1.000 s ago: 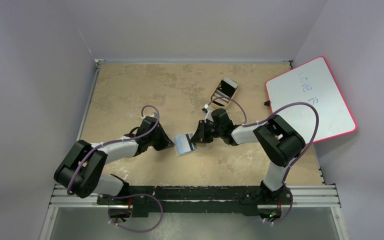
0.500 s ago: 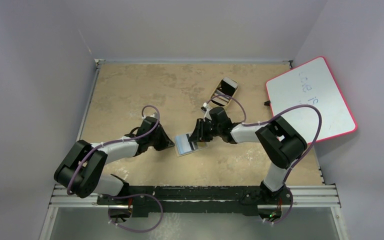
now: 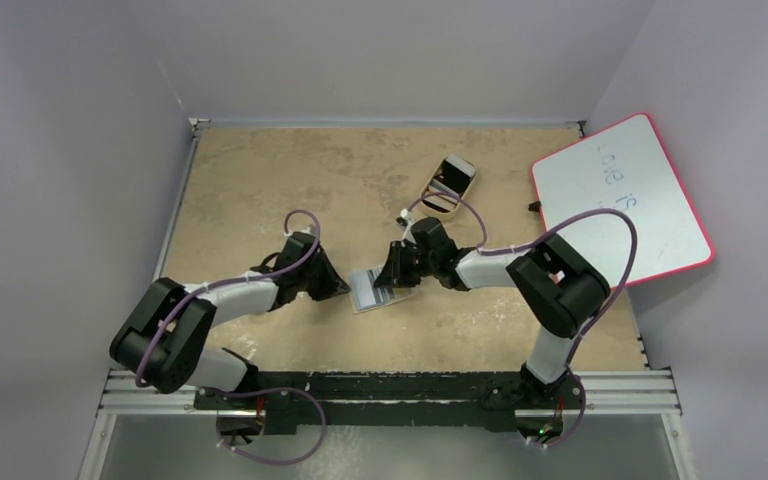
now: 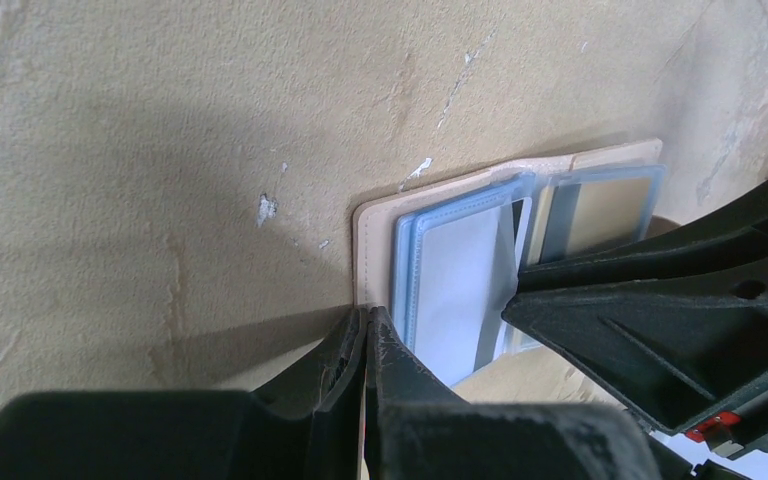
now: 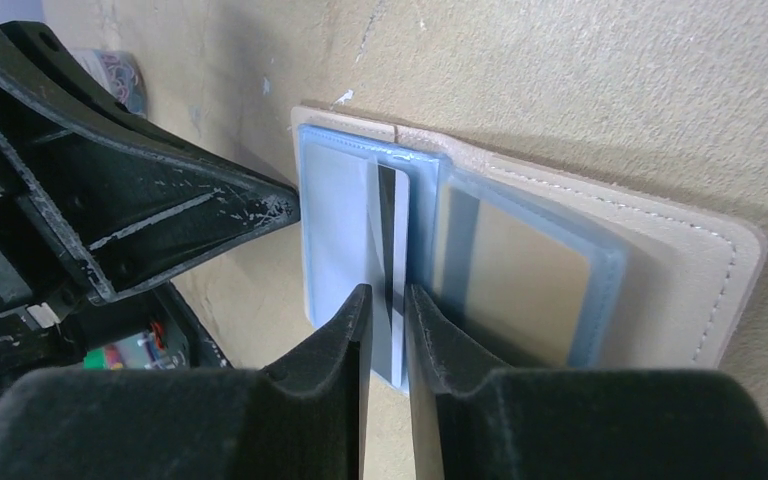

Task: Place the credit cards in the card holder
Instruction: Insert the credit card into the card holder, then pick up the credit card from the storage box.

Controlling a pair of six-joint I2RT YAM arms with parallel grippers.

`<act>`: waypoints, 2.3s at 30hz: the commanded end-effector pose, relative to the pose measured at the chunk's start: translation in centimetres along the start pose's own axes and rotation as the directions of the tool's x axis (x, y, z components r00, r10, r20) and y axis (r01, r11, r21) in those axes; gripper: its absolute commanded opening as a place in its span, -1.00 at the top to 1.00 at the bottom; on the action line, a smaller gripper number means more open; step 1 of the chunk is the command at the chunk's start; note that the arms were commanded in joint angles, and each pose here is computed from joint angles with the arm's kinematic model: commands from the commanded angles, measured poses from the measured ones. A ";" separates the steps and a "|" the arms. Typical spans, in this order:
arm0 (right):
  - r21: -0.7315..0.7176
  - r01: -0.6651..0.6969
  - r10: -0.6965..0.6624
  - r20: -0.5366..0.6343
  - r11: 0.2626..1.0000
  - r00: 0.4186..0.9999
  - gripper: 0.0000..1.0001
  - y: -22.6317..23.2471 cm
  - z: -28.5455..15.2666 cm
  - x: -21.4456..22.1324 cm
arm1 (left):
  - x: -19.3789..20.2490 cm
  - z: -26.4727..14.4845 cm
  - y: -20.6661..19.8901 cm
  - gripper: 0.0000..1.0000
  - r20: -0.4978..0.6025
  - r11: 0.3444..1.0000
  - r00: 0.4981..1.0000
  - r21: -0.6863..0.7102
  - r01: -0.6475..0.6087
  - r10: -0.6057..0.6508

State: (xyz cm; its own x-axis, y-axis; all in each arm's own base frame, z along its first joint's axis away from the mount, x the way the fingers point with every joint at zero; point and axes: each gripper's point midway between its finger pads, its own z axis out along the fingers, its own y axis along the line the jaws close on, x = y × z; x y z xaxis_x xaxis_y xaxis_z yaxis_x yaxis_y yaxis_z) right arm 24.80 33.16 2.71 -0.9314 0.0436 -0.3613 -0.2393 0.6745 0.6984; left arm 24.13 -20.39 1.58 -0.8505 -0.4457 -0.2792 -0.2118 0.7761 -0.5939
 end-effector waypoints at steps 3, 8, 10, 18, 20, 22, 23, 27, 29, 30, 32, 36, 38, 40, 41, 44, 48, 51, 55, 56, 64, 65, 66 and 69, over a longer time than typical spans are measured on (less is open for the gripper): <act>-0.015 -0.004 0.005 0.036 1.000 0.999 0.54 1.3 0.0 -0.9 | -0.5 0.1 -1.1 1.00 0.004 1.000 1.000 0.007 -0.009 0.009; 0.025 0.066 -0.067 0.072 0.998 0.995 0.40 1.3 -1.4 -1.8 | -1.7 -0.8 -2.6 0.65 0.033 0.999 0.999 0.022 -0.029 0.028; 0.062 0.106 -0.113 0.123 0.992 0.986 0.33 1.4 -2.4 -3.0 | -2.3 -1.3 -3.0 0.46 0.050 0.999 0.998 0.017 -0.043 0.042; 0.193 0.242 -0.288 0.267 0.951 0.920 0.15 1.6 -6.5 -9.9 | -5.7 -5.8 -6.1 -0.12 0.173 0.987 0.973 0.024 -0.159 0.152; 0.273 0.264 -0.341 0.293 0.925 0.893 0.13 0.4 -7.9 -12.4 | -6.5 -7.6 -7.3 -0.17 0.205 0.977 0.958 0.035 -0.212 0.201; 0.348 0.274 -0.390 0.326 0.896 0.861 0.11 0.1 -9.4 -15.3 | -7.4 -9.3 -8.3 -0.19 0.239 0.964 0.939 0.032 -0.263 0.248; 0.394 0.287 -0.429 0.340 0.873 0.837 0.09 -0.1 -10.5 -17.1 | -7.8 -10.2 -8.8 -0.20 0.254 0.957 0.929 0.033 -0.287 0.269; 0.586 0.248 -0.506 0.330 0.772 0.797 0.00 -2.5 -13.7 -22.1 | -8.4 -12.9 -10.5 -0.25 0.287 0.920 0.889 0.054 -0.388 0.357; 0.658 0.228 -0.538 0.316 0.718 0.782 -0.01 -3.9 -14.8 -24.4 | -8.4 -13.7 -10.8 -0.32 0.292 0.901 0.870 0.058 -0.431 0.397; 0.690 0.222 -0.557 0.308 0.689 0.771 -0.01 -4.5 -15.4 -25.5 | -8.4 -14.0 -10.8 -0.38 0.296 0.893 0.862 0.056 -0.446 0.412; 0.745 0.216 -0.598 0.290 0.631 0.747 -0.01 -5.5 -16.2 -27.6 | -8.6 -14.5 -10.4 -0.41 0.313 0.885 0.846 0.035 -0.464 0.431; 0.835 0.196 -0.647 0.228 0.515 0.728 0.00 -8.3 -17.4 -31.1 | -8.3 -14.6 -9.7 -0.41 0.320 0.859 0.817 0.025 -0.512 0.479; 0.865 0.210 -0.665 0.174 0.455 0.726 -0.02 -9.7 -17.4 -32.0 | -8.2 -14.6 -9.2 -0.45 0.321 0.850 0.806 0.008 -0.527 0.497; 0.895 0.217 -0.661 0.108 0.390 0.742 -0.06 -11.4 -17.4 -32.4 | -8.3 -14.5 -8.6 -0.45 0.325 0.852 0.803 -0.015 -0.524 0.500; 0.905 0.221 -0.656 0.081 0.364 0.750 -0.07 -12.2 -17.4 -32.5 | -8.4 -14.5 -8.4 -0.45 0.324 0.853 0.802 -0.026 -0.522 0.501; 0.909 0.279 -0.667 -0.001 0.311 0.745 -0.10 -13.9 -16.9 -32.6 | -8.2 -14.6 -8.3 -0.45 0.314 0.843 0.796 -0.024 -0.538 0.517; 0.908 0.342 -0.679 -0.092 0.243 0.728 -0.11 -15.2 -16.2 -32.7 | -8.2 -14.9 -8.4 -0.45 0.323 0.843 0.794 -0.023 -0.538 0.516; 0.895 0.387 -0.691 -0.136 0.221 0.710 -0.11 -15.7 -15.5 -32.9 | -8.2 -15.3 -8.7 -0.45 0.332 0.840 0.791 -0.009 -0.543 0.514; 0.895 0.402 -0.691 -0.168 0.191 0.703 -0.12 -16.2 -15.1 -33.4 | -8.1 -15.5 -8.8 -0.45 0.343 0.837 0.787 0.002 -0.547 0.513; 0.893 0.407 -0.692 -0.170 0.193 0.701 -0.13 -16.3 -14.9 -33.5 | -8.1 -15.6 -8.9 -0.45 0.345 0.836 0.785 0.004 -0.549 0.514; 0.885 0.429 -0.693 -0.196 0.179 0.693 -0.18 -16.9 -13.8 -34.1 | -7.8 -15.2 -8.8 -0.45 0.327 0.830 0.786 0.007 -0.558 0.525; 0.882 0.435 -0.694 -0.199 0.181 0.692 -0.18 -16.9 -13.7 -34.1 | -7.8 -15.2 -8.8 -0.45 0.323 0.830 0.787 0.005 -0.557 0.526; 0.880 0.438 -0.693 -0.202 0.182 0.693 -0.18 -16.9 -13.6 -34.1 | -7.8 -15.1 -8.6 -0.45 0.319 0.831 0.788 0.000 -0.556 0.527; 0.874 0.449 -0.694 -0.207 0.185 0.689 -0.18 -16.9 -13.3 -34.2 | -7.7 -15.1 -8.8 -0.45 0.310 0.826 0.786 0.006 -0.564 0.535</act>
State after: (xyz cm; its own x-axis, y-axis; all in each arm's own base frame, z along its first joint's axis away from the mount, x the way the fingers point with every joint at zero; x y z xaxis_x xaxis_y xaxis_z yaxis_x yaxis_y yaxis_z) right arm 55.93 10.05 9.48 -0.5650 -0.5809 -0.5859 -0.2299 0.7928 -0.5644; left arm 25.26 -16.63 19.96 -0.6427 -0.0994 -0.7596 0.2717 0.8975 -0.3474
